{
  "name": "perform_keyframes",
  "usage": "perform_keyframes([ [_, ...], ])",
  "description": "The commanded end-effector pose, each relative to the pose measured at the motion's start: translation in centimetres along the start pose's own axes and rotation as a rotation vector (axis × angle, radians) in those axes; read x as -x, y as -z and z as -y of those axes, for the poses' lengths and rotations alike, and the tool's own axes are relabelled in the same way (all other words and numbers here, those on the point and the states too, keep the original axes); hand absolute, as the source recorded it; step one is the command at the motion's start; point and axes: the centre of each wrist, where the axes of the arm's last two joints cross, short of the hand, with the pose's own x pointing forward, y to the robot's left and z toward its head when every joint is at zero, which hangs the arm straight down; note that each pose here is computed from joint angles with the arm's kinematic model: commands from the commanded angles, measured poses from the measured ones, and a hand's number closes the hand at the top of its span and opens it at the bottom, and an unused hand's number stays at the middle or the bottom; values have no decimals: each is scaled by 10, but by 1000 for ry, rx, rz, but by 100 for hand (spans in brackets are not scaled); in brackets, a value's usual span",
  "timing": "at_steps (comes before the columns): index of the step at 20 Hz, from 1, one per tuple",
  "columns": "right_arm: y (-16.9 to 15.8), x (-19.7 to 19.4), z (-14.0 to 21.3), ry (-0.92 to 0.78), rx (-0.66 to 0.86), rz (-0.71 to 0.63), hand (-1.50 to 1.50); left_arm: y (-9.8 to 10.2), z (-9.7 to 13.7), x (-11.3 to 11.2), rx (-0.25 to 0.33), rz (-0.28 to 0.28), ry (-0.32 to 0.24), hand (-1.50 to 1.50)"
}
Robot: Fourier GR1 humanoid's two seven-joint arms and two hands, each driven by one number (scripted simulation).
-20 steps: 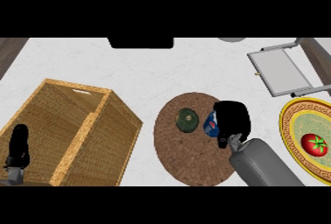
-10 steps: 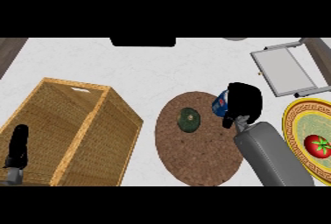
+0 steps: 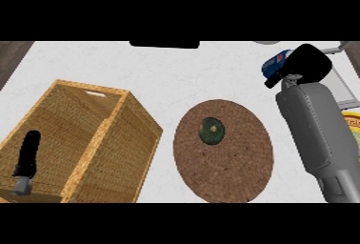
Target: Pick the can from the placemat and place it in the tiered shelf
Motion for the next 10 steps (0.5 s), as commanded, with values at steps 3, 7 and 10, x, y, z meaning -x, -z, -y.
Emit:
perform_keyframes([
  [3,-12,-51,54,195,103,-170,150,4,-7,2,39,-23,9,0],
  [7,-15,-62,86,349,138,-173,150,-4,-3,10,61,-28,6,0],
  [10,-30,-72,99,463,212,-164,150,-7,-2,11,41,-21,5,0],
])
